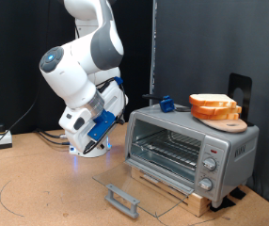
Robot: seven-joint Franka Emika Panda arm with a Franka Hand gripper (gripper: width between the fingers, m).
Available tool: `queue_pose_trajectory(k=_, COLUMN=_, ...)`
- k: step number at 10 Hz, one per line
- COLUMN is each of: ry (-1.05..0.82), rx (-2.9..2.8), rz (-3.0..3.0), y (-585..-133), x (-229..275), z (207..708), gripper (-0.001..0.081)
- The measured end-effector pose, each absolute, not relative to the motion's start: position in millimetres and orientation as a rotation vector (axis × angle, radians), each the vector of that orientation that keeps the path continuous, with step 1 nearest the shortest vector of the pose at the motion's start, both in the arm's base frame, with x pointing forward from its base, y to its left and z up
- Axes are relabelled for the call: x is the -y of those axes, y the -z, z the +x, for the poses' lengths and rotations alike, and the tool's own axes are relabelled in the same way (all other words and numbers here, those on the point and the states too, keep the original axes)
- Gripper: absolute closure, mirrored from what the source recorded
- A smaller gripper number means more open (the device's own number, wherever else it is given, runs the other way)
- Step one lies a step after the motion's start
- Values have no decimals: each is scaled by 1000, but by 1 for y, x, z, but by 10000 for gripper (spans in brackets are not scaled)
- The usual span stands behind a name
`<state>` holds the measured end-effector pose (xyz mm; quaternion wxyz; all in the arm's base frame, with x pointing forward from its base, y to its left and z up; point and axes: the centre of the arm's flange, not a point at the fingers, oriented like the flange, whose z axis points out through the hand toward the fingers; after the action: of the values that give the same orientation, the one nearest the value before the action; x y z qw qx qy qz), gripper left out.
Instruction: Make a piece of toast with the oven
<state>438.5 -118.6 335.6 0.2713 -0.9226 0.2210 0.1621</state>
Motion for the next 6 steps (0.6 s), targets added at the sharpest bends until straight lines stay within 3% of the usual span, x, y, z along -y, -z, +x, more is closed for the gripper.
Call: queue_pose_trajectory(k=6, ry=-339, rx=44, rz=-2354, y=-379, x=58, z=425, gripper=-1)
